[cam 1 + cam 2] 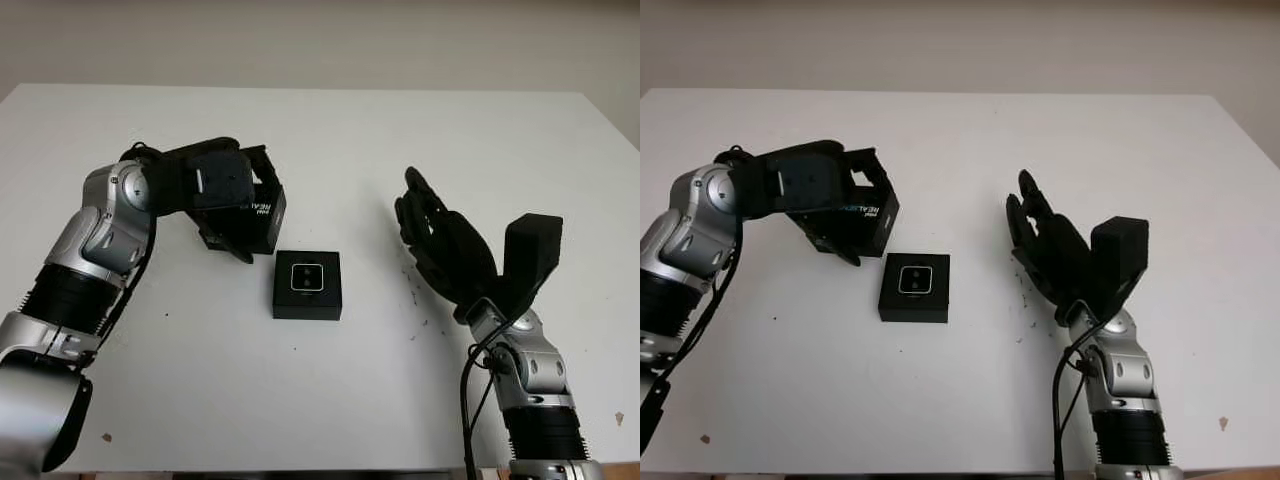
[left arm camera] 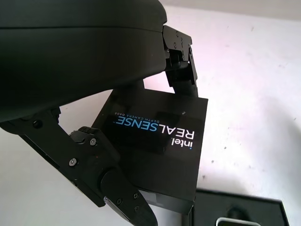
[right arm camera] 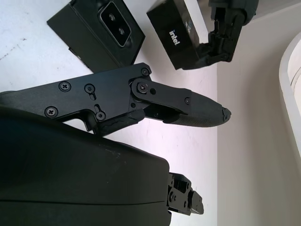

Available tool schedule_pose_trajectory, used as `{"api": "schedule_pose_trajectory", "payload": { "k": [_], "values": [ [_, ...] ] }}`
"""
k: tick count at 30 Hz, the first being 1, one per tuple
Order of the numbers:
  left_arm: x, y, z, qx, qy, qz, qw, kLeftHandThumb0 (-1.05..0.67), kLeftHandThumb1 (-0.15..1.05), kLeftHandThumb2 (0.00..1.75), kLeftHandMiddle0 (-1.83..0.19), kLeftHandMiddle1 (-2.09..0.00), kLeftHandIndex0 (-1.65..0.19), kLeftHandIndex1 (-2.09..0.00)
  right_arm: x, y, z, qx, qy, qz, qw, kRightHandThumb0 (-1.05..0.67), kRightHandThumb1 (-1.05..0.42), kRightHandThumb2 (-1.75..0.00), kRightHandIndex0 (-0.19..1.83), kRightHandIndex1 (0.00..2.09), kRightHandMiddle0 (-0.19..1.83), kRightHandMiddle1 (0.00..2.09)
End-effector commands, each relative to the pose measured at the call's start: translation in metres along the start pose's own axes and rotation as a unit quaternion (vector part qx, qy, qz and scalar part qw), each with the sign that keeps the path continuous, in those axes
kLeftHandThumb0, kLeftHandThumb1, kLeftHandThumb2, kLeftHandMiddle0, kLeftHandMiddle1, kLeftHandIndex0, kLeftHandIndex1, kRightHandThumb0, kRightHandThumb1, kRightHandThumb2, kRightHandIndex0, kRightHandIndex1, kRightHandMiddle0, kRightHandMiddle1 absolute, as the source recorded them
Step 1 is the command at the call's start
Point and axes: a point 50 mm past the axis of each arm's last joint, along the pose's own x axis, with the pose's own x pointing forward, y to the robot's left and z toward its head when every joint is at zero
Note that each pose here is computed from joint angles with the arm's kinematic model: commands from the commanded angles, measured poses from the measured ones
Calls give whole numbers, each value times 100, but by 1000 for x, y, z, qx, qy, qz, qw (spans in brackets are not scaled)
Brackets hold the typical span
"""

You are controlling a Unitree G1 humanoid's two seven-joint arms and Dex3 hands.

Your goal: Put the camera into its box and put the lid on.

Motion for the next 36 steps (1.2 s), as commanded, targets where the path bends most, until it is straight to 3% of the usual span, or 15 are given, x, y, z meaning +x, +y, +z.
{"api": "schedule_pose_trajectory", "payload": {
  "k": [1,8,14,25,29,36],
  "values": [
    [-7,12,11,13,-4,5,1000,-28,105,16,-35,-184,-18,-154,-1,5,4,-7,-21,-6,1000,-63,-105,-60,-19,3,-19,4],
    [-15,16,22,0,12,-27,1000,-29,105,16,-37,-174,-25,-155,0,19,3,-130,-71,-69,987,-70,-105,-57,-17,3,-16,6],
    [-19,10,26,-22,17,-56,998,-31,105,15,-37,-165,-26,-154,0,35,9,-191,-100,-62,975,-73,-105,-64,-19,2,-19,5],
    [-17,-1,31,-94,7,-60,994,-33,105,15,-38,-173,-25,-157,0,36,6,-177,-89,-65,978,-74,-105,-62,-18,4,-18,5],
    [-14,-9,32,-88,-6,-50,995,-34,105,14,-45,-177,-31,-159,0,38,4,-164,-97,-68,979,-73,-105,-62,-18,4,-18,5],
    [-13,-18,36,-110,-1,-22,994,-34,105,15,-39,-182,-27,-166,1,37,2,-110,-108,-76,985,-73,-105,-63,-19,0,-19,1]
  ]
}}
